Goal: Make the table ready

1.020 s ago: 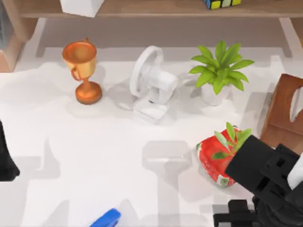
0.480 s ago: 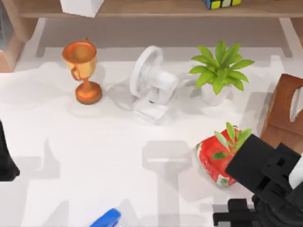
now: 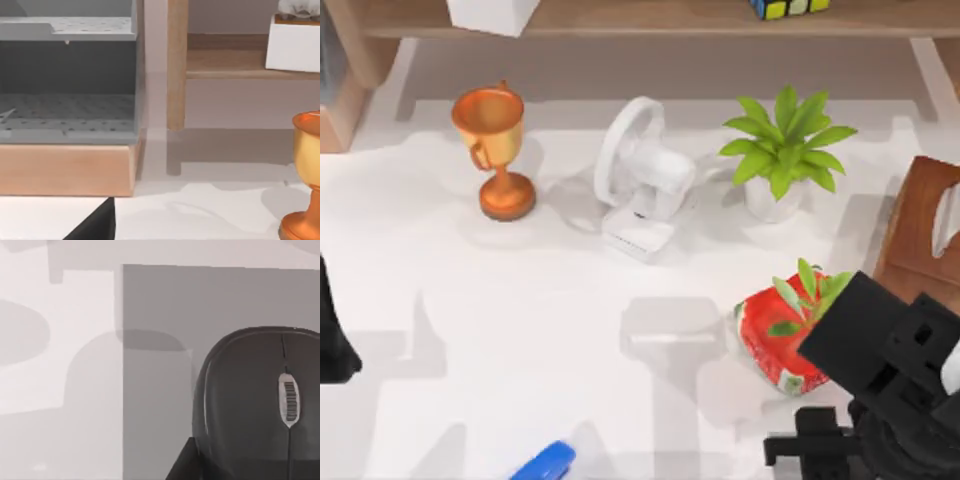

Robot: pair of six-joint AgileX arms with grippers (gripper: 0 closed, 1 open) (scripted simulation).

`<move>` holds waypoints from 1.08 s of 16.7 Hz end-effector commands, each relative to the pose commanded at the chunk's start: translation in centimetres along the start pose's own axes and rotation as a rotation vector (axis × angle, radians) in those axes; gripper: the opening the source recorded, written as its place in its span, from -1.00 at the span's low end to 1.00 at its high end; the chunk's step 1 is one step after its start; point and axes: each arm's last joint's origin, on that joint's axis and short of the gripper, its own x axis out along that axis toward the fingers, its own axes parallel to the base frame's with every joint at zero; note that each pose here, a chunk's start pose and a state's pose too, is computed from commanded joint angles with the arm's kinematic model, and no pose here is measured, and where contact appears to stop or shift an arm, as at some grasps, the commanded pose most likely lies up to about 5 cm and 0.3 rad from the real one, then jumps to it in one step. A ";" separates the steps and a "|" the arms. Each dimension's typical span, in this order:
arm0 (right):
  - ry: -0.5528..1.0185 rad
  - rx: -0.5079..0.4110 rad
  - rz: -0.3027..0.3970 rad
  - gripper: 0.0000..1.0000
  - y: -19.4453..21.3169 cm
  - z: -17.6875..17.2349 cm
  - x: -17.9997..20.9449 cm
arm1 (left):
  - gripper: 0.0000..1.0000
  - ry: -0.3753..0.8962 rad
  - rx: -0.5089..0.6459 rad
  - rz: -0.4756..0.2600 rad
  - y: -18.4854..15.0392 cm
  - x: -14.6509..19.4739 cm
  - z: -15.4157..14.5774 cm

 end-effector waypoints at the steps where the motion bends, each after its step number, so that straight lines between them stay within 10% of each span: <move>1: -0.006 0.000 0.006 -1.00 0.0 0.0 -0.1 | 1.00 0.000 0.000 0.000 0.0 0.0 0.0; 18: 0.054 -0.001 -0.062 -1.00 -0.4 -0.5 2.3 | 1.00 0.000 0.000 0.000 0.0 0.0 0.0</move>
